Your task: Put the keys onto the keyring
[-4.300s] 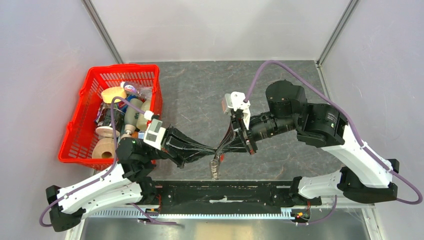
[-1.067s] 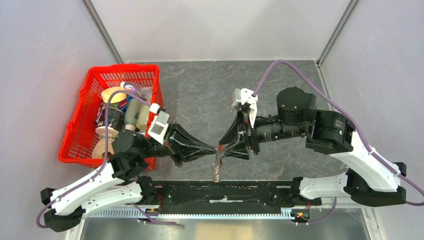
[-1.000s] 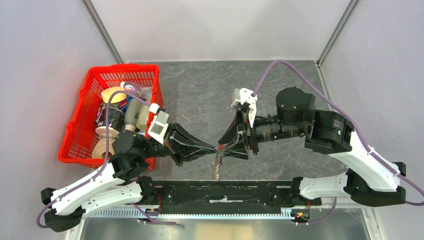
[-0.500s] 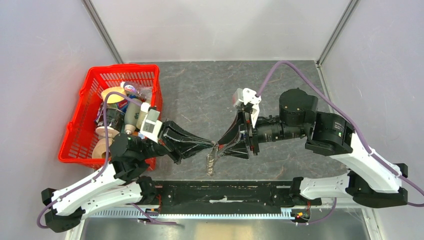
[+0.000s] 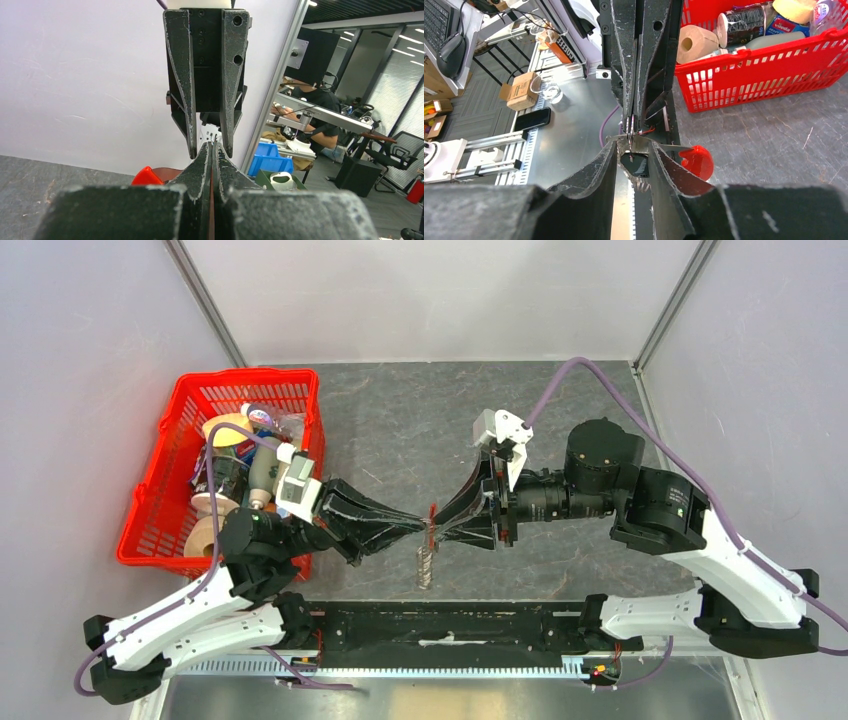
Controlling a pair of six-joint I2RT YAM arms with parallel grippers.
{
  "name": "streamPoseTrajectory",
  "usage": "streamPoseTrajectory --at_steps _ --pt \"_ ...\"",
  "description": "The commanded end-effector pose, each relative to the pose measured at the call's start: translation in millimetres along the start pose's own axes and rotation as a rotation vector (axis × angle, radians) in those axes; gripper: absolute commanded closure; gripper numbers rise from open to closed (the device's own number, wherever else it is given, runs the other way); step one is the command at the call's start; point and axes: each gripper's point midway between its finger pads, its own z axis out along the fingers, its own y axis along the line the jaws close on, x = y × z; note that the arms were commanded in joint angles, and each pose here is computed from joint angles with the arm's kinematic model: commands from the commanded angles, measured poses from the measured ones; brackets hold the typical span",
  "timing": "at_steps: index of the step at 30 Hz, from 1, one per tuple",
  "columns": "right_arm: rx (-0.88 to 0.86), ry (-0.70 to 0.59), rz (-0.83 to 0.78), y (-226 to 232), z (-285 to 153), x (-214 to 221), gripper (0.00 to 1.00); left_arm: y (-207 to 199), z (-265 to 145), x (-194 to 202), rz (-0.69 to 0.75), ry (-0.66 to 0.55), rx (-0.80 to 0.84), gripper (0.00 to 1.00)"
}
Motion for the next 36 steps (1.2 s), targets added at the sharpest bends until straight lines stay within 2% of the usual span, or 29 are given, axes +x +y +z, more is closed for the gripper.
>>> streamPoseTrajectory --at_steps 1,12,26,28,31,36 --pt "-0.002 -0.076 -0.024 2.7 -1.4 -17.7 0.64 -4.8 2.3 -17.8 -0.002 -0.081 0.012 0.98" --pt "-0.002 -0.094 -0.02 1.2 2.6 -19.8 0.8 -0.1 1.0 -18.9 -0.005 -0.113 -0.004 0.98" --pt "0.0 -0.098 -0.016 0.3 2.9 -18.0 0.84 -1.3 -1.1 -25.4 -0.001 -0.156 -0.002 0.98" --pt "0.0 -0.102 -0.018 0.6 2.5 -19.1 0.87 -1.4 -0.8 -25.6 -0.002 -0.157 0.0 0.98" --pt "0.001 -0.109 -0.017 0.6 2.4 -21.0 1.0 -2.1 0.0 -24.7 -0.011 -0.157 0.008 0.98" --pt "0.02 -0.11 -0.012 -3.9 4.9 -19.9 1.0 -2.4 2.0 -15.3 -0.033 -0.134 0.032 0.98"
